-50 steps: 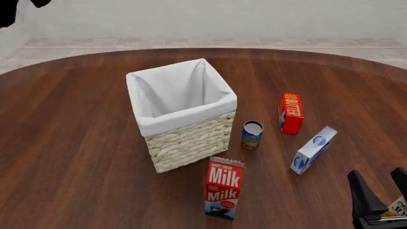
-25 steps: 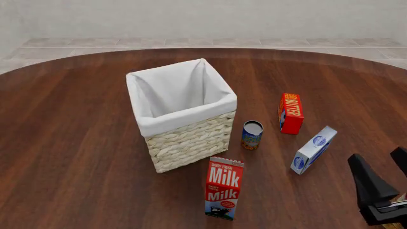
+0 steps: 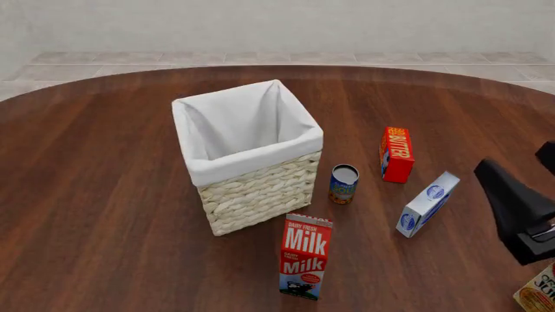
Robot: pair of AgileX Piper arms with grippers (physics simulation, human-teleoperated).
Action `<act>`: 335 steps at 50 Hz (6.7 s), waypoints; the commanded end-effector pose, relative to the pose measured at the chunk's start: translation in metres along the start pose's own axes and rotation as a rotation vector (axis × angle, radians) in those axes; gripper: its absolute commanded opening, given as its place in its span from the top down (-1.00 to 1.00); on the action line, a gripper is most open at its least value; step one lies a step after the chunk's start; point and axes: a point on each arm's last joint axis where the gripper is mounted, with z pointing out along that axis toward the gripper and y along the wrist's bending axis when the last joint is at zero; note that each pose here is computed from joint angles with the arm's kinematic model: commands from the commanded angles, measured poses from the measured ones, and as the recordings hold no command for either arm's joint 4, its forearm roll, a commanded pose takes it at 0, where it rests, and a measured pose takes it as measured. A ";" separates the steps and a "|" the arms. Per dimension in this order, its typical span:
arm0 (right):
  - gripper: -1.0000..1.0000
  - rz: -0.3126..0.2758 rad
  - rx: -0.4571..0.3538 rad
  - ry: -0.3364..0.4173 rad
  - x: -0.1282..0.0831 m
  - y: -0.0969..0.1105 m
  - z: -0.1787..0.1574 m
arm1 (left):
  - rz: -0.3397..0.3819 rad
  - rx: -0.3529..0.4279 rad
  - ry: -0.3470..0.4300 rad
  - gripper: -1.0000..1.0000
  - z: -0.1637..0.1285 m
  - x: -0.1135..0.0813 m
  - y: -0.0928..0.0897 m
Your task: Pick up the alphabet soup and the tomato sauce, and put them in the basket.
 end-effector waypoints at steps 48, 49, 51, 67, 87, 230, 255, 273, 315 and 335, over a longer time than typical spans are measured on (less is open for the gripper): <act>-1.00 -0.031 -0.090 0.430 -0.032 0.013 0.188 | -0.037 0.028 -0.032 -1.00 -0.008 -0.001 -0.002; -1.00 -0.042 -0.100 0.444 -0.028 0.015 0.189 | -0.040 0.028 -0.031 -1.00 -0.008 0.000 -0.001; -1.00 -0.035 -0.101 0.454 -0.025 0.016 0.191 | -0.042 0.023 -0.029 -1.00 -0.006 0.003 0.001; -1.00 -0.011 -0.122 0.542 -0.012 0.025 0.201 | -0.052 0.027 -0.031 -1.00 -0.006 0.004 0.001; -1.00 -0.043 -0.137 0.671 0.018 0.027 0.210 | -0.057 0.017 -0.028 -1.00 -0.005 0.010 0.006; -1.00 -0.095 -0.112 0.825 0.140 0.017 0.270 | -0.075 -0.007 -0.004 -1.00 -0.001 0.025 0.016; -1.00 -0.090 -0.125 0.851 0.160 0.024 0.276 | -0.075 -0.011 -0.004 -1.00 0.000 0.025 0.017; -1.00 -0.088 -0.115 0.872 0.173 0.019 0.280 | -0.079 -0.015 0.000 -1.00 0.001 0.028 0.019; -1.00 -0.073 -0.101 0.908 0.197 0.016 0.277 | -0.080 -0.022 -0.002 -1.00 0.000 0.030 0.022; 1.00 -0.078 -0.107 0.907 0.202 0.018 0.278 | -0.077 -0.028 -0.005 -1.00 0.000 0.029 0.023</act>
